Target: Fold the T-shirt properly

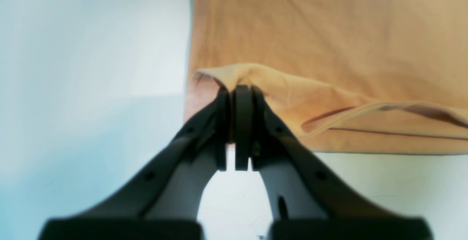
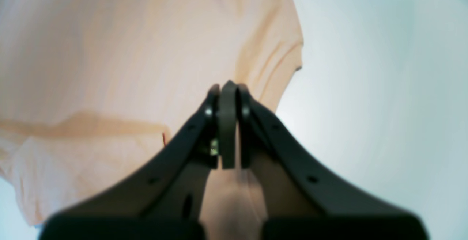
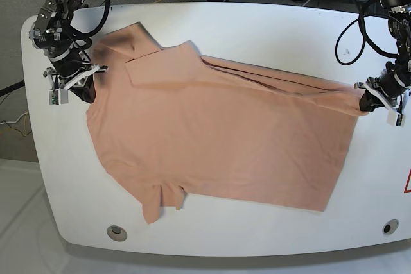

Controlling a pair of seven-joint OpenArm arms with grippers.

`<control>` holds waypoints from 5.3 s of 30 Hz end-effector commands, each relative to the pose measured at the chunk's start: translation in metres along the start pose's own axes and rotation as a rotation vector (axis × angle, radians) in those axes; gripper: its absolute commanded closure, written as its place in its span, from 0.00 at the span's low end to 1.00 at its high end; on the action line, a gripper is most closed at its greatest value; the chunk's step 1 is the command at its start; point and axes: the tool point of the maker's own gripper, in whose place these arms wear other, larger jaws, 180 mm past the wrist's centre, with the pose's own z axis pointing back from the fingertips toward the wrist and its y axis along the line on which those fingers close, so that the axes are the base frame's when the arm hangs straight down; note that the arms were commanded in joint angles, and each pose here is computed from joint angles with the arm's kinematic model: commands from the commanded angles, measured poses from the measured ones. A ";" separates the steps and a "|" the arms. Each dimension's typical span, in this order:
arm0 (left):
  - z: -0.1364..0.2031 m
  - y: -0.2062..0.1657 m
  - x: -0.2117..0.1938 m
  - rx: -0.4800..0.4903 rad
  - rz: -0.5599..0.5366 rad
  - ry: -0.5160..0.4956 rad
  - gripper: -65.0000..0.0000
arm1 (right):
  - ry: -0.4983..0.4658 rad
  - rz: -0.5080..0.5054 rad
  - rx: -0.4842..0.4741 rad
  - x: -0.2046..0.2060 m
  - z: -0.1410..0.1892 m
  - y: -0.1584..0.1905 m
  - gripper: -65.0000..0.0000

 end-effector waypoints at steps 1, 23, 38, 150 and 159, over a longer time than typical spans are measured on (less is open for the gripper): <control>0.007 0.009 0.031 0.029 -0.021 -0.077 1.00 | -0.067 -0.022 0.002 0.019 -0.010 -0.008 1.00; -0.013 0.026 0.043 0.040 0.053 -0.095 1.00 | -0.095 -0.046 -0.001 0.036 -0.031 -0.014 1.00; -0.022 0.041 0.023 0.056 0.138 -0.058 1.00 | -0.094 -0.066 0.012 0.036 -0.036 -0.008 1.00; -0.005 0.039 0.034 0.119 0.000 -0.092 0.54 | 0.261 -0.024 0.128 -0.092 -0.006 0.035 0.46; -0.005 0.035 0.034 0.090 -0.008 -0.084 0.54 | 0.292 -0.026 0.125 -0.095 -0.006 0.034 0.46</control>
